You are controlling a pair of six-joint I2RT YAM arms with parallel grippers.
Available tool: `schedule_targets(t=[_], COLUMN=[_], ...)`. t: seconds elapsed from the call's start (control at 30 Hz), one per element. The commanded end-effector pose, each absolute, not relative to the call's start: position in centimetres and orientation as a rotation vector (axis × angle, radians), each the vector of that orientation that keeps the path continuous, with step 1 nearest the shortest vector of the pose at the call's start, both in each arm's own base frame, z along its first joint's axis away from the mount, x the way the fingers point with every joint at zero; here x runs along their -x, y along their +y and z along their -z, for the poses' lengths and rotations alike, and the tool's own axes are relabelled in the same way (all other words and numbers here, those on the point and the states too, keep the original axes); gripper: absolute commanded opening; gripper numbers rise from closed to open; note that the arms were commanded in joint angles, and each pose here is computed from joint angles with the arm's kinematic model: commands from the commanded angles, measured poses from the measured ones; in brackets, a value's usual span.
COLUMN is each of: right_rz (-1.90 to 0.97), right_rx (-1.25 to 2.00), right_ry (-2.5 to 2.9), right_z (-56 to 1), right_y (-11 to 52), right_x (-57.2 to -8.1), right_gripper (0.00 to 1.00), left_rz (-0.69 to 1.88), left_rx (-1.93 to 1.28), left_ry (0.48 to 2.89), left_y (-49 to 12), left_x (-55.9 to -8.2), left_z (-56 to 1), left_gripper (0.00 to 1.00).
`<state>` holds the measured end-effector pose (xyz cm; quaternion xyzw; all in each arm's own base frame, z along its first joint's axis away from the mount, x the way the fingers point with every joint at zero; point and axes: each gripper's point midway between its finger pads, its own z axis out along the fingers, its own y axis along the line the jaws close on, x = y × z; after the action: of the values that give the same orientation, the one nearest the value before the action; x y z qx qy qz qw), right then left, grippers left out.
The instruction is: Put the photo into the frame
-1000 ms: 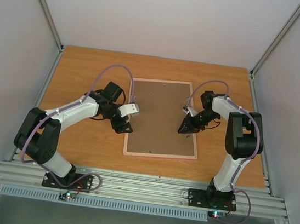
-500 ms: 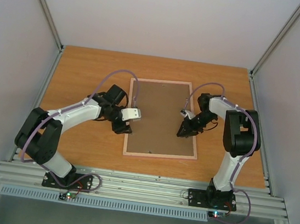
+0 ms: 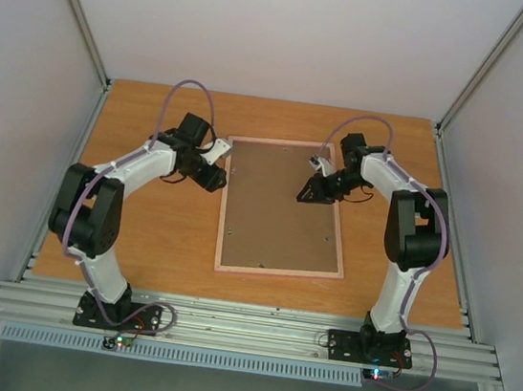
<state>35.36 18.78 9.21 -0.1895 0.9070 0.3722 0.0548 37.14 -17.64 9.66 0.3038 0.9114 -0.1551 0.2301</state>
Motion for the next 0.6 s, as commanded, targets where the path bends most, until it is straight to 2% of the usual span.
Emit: schedule_targets(t=[0.0,0.37,0.47,0.57], right_rz=[-1.127,-1.083,-1.087,-1.094], right_rx=[0.507,0.459,0.455,0.456], right_ry=[2.848,3.007,3.013,3.031], right_z=[-6.4,-3.0,-3.0,-2.7], right_y=[19.5,18.1,18.1,18.0], right_x=[-35.7,-32.4,-31.7,-30.6], right_gripper=[0.28,0.27,0.27,0.27], left_rz=[0.371,0.279,0.263,0.222], left_rx=[-0.653,-0.660,-0.699,-0.740], left_ry=[2.584,2.745,2.762,2.786], left_y=[-17.2,-18.6,-18.3,-17.2], left_x=[-39.6,-38.1,-37.3,-36.3], left_z=[-8.6,-2.7,-2.2,-1.7], left_gripper=[0.64,0.64,0.56,0.44])
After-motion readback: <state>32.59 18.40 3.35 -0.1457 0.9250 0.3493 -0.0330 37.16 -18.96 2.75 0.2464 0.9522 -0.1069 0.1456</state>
